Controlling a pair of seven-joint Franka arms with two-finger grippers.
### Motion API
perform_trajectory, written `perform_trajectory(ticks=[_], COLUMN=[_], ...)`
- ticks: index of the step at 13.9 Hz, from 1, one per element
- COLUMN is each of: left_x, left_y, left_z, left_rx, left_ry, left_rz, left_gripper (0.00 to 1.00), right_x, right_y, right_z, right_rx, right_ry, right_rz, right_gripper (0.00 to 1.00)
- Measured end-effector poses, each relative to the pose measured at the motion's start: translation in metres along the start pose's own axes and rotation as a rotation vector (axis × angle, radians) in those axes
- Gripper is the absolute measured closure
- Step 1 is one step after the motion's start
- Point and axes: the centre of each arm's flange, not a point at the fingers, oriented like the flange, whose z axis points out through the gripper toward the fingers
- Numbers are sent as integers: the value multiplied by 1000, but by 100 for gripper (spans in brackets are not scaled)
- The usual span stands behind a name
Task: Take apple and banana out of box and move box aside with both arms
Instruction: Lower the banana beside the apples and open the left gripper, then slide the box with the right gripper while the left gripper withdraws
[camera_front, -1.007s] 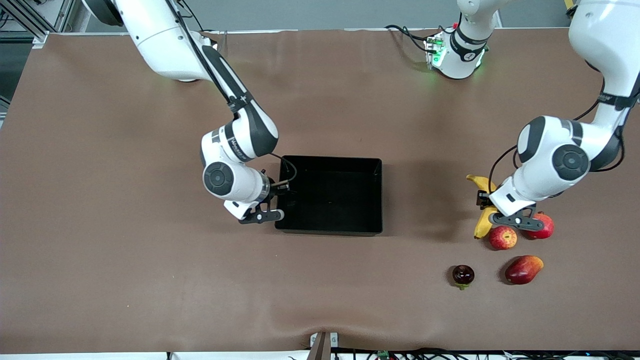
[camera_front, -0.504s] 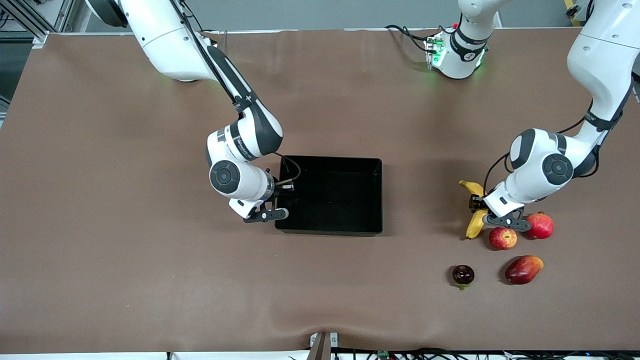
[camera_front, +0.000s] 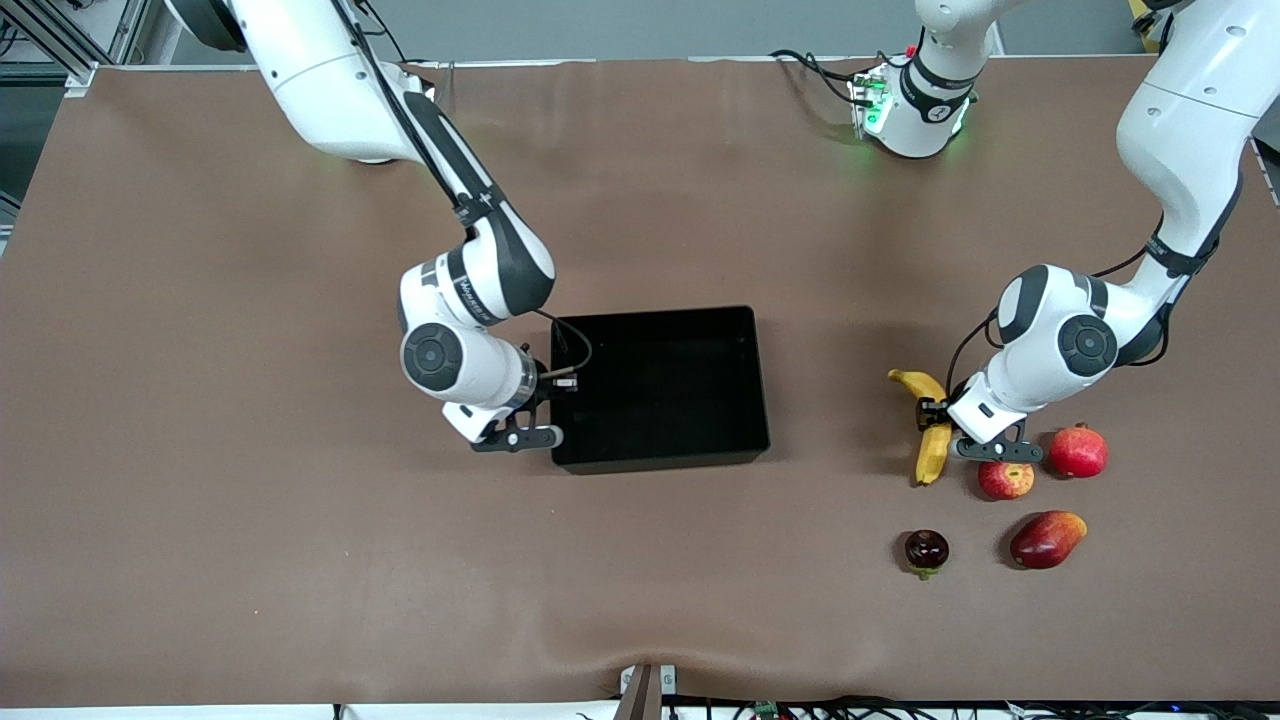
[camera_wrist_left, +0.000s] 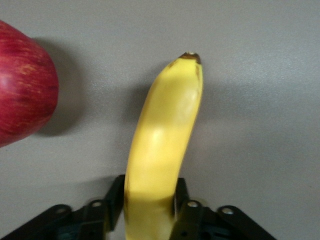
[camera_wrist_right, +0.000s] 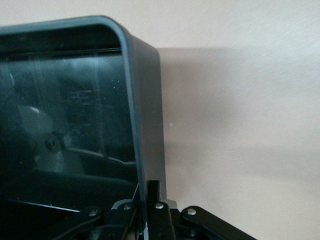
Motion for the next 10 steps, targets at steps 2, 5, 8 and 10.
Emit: perform_trajectory(ticks=[2,5,8,10], left_x=[3,16,27,26], left_y=[-4,-7,17,34], left_z=[-3,-34,-112,-169], left_rx=[4,43,127,202], left_ry=[10,34,63,88], left_rz=[-3,4,-14,-17], left_gripper=[25,0,0,0], right_x=[10,24,33,38], right_y=[20,78,136,170], right_z=[-35,-86,-119,-134], right_rx=[16,31,43,54], right_ry=[18,-1,-20,-7], right_rz=[53,137,187,182], right_gripper=[95,95,95,95])
